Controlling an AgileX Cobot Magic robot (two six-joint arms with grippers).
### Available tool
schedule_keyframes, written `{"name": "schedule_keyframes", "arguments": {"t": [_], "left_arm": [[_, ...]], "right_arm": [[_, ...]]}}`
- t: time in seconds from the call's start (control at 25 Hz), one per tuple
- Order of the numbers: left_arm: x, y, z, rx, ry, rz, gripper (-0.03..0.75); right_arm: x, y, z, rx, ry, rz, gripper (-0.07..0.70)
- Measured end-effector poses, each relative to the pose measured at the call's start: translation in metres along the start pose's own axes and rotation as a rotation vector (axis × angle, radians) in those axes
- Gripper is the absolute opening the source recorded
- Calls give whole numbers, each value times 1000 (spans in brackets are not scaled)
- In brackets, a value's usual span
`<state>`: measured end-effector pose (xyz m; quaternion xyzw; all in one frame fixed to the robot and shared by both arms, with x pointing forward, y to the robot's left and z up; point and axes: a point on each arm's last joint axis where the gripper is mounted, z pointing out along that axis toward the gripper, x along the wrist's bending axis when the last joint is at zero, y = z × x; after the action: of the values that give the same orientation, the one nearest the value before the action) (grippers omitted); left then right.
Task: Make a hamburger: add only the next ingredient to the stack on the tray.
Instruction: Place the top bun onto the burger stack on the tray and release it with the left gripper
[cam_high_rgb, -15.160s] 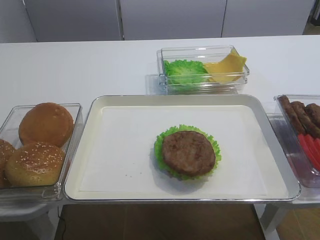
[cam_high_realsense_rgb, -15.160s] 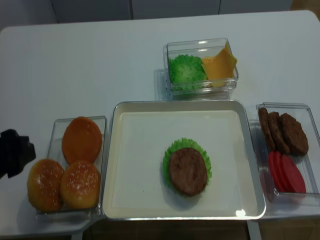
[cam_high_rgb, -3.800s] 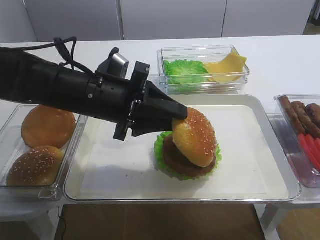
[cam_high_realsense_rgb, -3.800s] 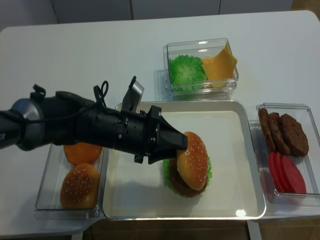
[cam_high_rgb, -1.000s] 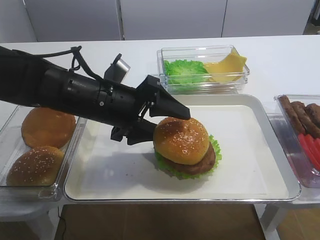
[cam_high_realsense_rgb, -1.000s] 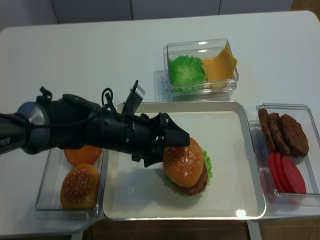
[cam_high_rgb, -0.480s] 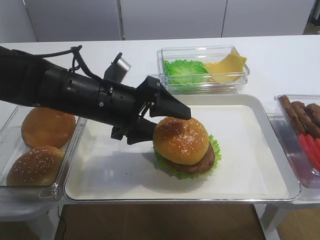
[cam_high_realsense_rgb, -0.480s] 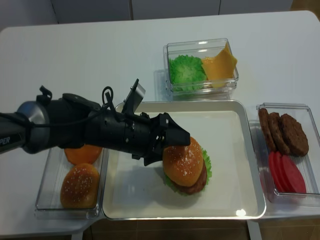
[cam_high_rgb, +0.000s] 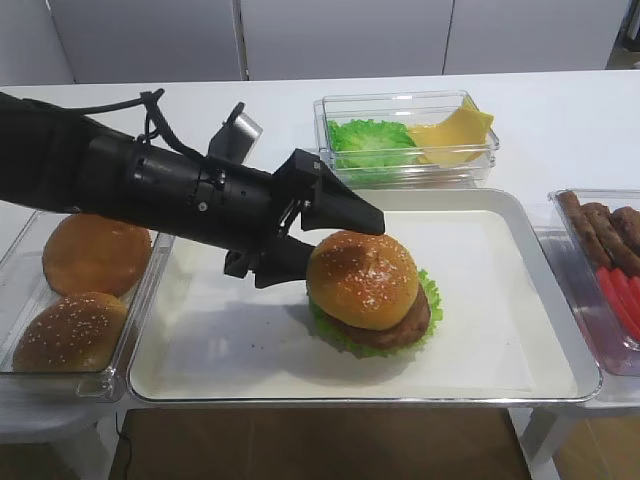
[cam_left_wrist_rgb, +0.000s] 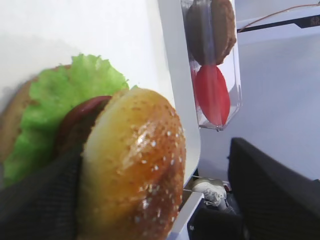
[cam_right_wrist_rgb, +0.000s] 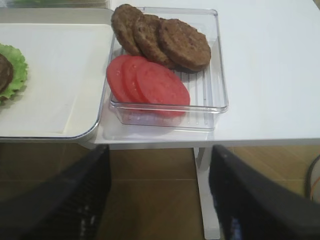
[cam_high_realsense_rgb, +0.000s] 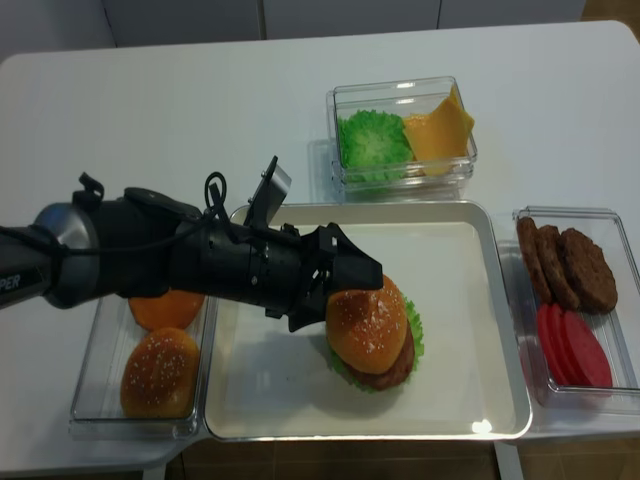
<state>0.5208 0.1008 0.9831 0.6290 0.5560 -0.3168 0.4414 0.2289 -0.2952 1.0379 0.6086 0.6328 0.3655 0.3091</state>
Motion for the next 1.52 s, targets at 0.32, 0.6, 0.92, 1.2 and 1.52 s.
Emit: {"name": "schedule_keyframes", "arguments": {"t": [0.32,0.6,0.92,1.2,1.52], "left_arm": [[-6,-1,-8,-18,61,52,610],[-5,-2,-10,-3,100,54,610],[-8,-3,-15,-13,129,86,610],[-8,-4,-15,-1,121,76,608],[-9,-5,-15,8,111,68,607]], "right_arm": [[0,0,0,0,0,0,467],[0,0,0,0,0,0,467],[0,0,0,0,0,0,467],[0,0,0,0,0,10,467],[0,0,0,0,0,10,468]]}}
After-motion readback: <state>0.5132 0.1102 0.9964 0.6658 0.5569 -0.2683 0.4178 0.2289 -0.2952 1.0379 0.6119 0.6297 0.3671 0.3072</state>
